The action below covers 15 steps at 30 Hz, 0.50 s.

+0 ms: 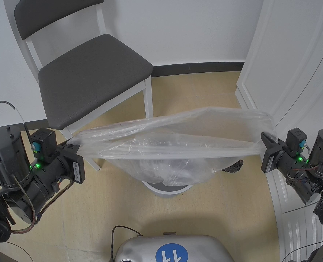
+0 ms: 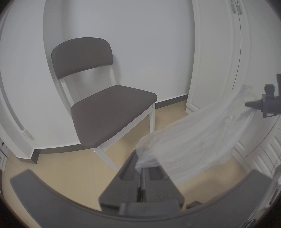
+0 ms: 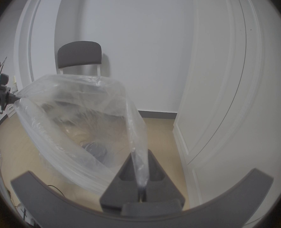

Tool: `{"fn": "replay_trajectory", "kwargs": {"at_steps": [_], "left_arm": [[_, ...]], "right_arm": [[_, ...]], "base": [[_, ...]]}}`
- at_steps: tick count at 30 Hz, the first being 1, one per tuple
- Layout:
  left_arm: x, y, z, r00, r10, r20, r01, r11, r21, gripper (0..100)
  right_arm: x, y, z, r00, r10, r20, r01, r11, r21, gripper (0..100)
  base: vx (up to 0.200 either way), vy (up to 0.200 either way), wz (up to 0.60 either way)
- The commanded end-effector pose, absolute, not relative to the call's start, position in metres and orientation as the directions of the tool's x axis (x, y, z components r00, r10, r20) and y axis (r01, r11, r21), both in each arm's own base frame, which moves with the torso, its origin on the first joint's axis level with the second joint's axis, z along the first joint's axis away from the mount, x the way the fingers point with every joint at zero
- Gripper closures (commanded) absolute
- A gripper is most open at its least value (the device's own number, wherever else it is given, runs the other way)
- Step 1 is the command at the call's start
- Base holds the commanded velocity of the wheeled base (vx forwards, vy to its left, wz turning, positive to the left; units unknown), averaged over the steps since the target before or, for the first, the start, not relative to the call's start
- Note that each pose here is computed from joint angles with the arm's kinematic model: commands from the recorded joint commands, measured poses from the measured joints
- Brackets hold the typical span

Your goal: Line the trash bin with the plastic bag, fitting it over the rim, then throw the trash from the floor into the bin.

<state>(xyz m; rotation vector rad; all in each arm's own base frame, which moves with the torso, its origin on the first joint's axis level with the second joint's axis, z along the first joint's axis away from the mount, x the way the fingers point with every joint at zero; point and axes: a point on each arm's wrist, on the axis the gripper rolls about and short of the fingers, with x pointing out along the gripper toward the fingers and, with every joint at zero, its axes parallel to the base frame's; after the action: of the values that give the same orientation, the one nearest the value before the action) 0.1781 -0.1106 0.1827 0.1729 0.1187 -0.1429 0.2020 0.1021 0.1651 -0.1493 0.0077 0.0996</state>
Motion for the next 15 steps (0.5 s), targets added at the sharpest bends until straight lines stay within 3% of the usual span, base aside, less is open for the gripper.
{"fn": "replay_trajectory", "kwargs": {"at_steps": [1, 5, 8, 15], "left_arm": [[0.177, -0.108, 0.18, 0.985, -0.101, -0.139, 0.124, 0.977, 0.171, 100], [0.173, -0.105, 0.176, 0.986, -0.081, -0.144, 0.106, 0.978, 0.177, 100], [0.174, -0.106, 0.178, 0.987, -0.083, -0.136, 0.106, 0.979, 0.173, 100], [0.176, -0.128, 0.189, 0.975, -0.215, -0.051, 0.22, 0.97, 0.104, 100]], "right_arm": [[0.203, 0.101, 0.167, 0.998, 0.066, -0.008, -0.066, 0.987, -0.145, 100], [0.21, 0.097, 0.169, 0.998, -0.057, -0.005, 0.055, 0.988, -0.147, 100], [0.213, 0.097, 0.17, 0.998, -0.063, 0.001, 0.062, 0.988, -0.138, 100], [0.208, 0.099, 0.185, 0.993, 0.097, 0.065, -0.093, 0.994, -0.056, 100]], "base": [[0.0, 0.0, 0.0], [0.0, 0.0, 0.0], [0.0, 0.0, 0.0], [0.0, 0.0, 0.0]]}}
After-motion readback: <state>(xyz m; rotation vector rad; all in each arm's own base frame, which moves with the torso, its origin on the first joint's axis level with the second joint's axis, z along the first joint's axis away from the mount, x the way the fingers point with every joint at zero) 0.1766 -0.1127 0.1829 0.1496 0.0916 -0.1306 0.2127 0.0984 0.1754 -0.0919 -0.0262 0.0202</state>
